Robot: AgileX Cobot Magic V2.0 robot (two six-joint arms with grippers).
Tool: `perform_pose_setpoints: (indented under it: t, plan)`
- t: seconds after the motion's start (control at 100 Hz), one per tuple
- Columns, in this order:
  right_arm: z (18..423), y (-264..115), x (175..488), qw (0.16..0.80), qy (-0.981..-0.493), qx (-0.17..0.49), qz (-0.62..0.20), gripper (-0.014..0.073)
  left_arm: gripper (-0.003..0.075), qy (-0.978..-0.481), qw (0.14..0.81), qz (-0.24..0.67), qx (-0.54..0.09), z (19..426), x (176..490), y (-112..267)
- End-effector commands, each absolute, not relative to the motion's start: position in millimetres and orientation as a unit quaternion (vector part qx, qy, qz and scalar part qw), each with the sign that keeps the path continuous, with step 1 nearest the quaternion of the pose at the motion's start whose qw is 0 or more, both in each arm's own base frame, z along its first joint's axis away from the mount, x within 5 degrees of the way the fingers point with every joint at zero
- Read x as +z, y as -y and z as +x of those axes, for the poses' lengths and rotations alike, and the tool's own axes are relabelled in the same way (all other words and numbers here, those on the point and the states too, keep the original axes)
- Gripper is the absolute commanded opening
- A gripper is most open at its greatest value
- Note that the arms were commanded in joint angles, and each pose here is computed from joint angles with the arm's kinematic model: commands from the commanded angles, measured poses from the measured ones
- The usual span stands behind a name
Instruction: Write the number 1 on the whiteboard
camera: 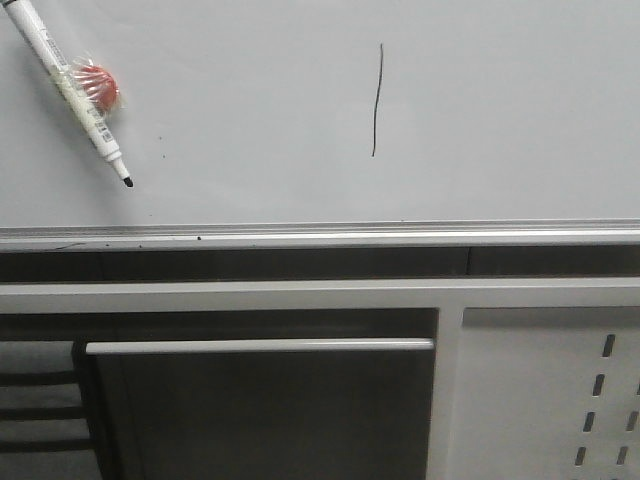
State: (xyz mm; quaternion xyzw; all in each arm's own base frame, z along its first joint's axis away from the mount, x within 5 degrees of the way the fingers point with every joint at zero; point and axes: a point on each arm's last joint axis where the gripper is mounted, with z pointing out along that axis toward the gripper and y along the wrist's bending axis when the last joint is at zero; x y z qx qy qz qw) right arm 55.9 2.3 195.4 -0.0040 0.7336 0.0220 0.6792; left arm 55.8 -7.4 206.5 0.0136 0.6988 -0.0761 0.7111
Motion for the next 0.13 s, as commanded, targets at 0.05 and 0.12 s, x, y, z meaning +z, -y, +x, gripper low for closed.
perform_pose_setpoints:
  t: [0.05, 0.12]
  plan:
    - [55.8, -1.7, 194.9, 0.706, -0.708, 0.017, -0.002, -0.0064, -0.002, -0.68, 0.729, 0.006, -0.077, 55.7, 200.3, 6.3]
    - [55.8, -1.7, 194.9, 0.706, -0.708, 0.017, -0.002, -0.0064, -0.002, -0.68, 0.729, 0.006, -0.077, 55.7, 200.3, 6.3]
